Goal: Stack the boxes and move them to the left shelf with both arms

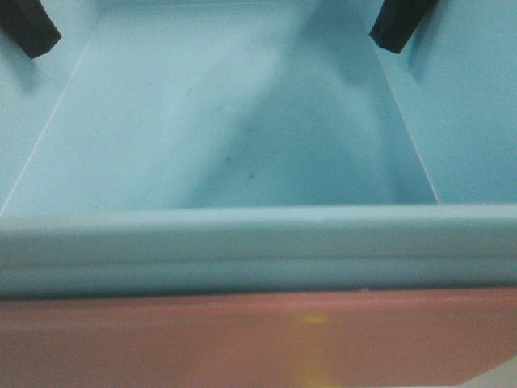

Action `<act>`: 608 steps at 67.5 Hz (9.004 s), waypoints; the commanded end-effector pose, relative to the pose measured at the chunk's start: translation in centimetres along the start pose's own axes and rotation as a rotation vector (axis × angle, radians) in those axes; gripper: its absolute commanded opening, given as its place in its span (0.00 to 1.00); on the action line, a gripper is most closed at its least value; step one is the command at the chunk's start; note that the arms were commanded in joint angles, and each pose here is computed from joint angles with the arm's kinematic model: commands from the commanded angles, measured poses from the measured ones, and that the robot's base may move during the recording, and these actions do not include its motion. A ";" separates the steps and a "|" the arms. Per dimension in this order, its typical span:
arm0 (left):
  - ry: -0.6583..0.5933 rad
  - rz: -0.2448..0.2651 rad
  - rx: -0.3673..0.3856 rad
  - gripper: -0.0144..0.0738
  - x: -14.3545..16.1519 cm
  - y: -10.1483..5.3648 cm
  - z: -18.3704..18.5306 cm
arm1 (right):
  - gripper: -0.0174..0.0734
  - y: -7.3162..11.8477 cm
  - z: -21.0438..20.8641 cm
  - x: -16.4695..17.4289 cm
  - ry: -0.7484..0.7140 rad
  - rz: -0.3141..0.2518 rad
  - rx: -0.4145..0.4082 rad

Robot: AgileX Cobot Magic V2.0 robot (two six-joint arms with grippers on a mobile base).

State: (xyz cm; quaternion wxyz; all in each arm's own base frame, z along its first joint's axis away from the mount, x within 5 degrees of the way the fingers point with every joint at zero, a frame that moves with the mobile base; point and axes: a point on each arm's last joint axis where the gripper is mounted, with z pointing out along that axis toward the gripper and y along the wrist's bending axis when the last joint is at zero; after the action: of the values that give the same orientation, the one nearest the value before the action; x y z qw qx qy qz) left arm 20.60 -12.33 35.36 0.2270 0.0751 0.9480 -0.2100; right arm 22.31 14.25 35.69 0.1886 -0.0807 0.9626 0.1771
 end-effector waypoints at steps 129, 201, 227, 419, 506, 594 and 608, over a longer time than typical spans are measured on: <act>-0.105 0.030 0.052 0.16 -0.5 -0.8 -2.2 | 0.26 -0.7 -2.1 -0.3 -0.092 -0.062 0.055; -0.101 0.020 0.066 0.16 -0.4 -0.9 -2.2 | 0.26 -0.7 -2.1 -0.3 -0.092 -0.062 0.055; -0.101 0.018 0.070 0.16 -0.4 -0.9 -2.2 | 0.26 -0.7 -2.1 -0.3 -0.092 -0.062 0.055; -0.096 0.006 0.089 0.16 -0.4 -1.1 -2.2 | 0.26 -0.7 -2.1 -0.3 -0.091 -0.061 0.053; -0.093 -0.003 0.104 0.16 -0.4 -1.2 -2.2 | 0.26 -0.7 -2.1 -0.3 -0.091 -0.061 0.053; -0.093 -0.003 0.104 0.16 -0.4 -1.2 -2.2 | 0.26 -0.7 -2.1 -0.4 -0.092 -0.061 0.053; -0.093 -0.003 0.104 0.16 -0.4 -1.2 -2.2 | 0.26 -0.7 -2.1 -0.4 -0.092 -0.061 0.053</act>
State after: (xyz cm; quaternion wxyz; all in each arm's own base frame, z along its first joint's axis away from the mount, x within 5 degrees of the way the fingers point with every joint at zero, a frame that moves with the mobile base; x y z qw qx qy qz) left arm 20.41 -12.59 35.18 0.2149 0.0695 0.9473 -0.2273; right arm 22.20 14.11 35.67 0.1853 -0.0825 0.9642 0.1709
